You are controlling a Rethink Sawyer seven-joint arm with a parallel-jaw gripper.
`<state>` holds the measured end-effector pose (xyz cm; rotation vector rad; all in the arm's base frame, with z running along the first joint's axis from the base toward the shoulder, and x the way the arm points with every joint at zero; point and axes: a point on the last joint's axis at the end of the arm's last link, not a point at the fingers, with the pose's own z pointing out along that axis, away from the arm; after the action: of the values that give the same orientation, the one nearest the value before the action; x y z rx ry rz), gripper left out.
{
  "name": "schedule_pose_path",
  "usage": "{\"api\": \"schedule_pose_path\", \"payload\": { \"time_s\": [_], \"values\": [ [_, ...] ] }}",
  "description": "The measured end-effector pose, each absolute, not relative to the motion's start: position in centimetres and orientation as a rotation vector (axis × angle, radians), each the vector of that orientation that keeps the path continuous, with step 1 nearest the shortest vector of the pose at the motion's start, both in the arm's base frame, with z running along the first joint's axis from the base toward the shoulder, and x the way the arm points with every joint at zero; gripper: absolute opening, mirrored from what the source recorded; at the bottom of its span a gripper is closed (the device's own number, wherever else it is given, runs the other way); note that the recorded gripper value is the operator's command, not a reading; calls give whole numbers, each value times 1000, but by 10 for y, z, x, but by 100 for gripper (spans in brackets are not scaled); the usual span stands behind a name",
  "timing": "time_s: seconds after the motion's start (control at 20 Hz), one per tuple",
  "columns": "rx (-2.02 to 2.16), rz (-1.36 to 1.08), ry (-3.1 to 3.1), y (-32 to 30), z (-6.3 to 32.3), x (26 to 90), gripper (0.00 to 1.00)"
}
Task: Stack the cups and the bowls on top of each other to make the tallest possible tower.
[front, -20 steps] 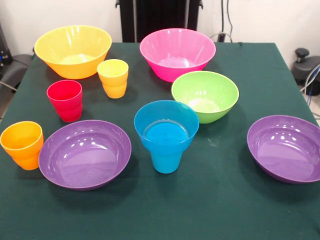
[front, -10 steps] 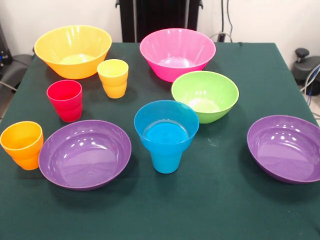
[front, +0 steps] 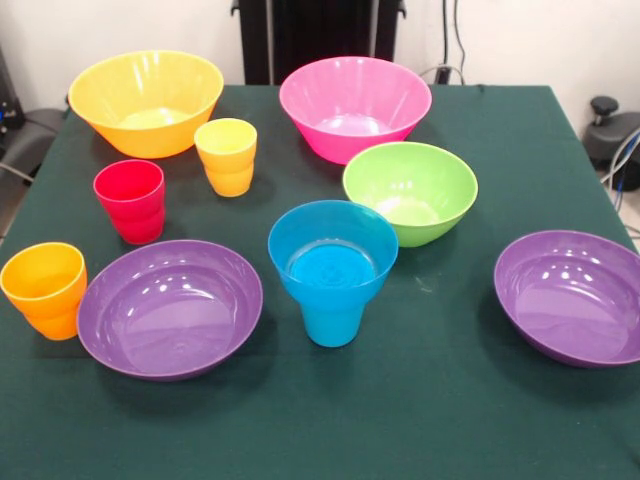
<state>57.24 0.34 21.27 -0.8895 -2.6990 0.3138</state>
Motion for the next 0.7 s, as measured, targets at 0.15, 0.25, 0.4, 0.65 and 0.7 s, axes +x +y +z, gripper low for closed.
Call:
{"api": "schedule_pose_path", "payload": {
  "time_s": [0.15,0.25,0.4,0.65,0.7],
  "values": [
    [-870,322,-2703,0,203,559,100],
    [-857,322,-2702,-2,198,551,100],
    [-846,318,-2704,-3,191,544,100],
    [-832,313,-2730,-10,176,532,100],
    [-829,314,-2734,-11,174,531,100]
  ]
}}
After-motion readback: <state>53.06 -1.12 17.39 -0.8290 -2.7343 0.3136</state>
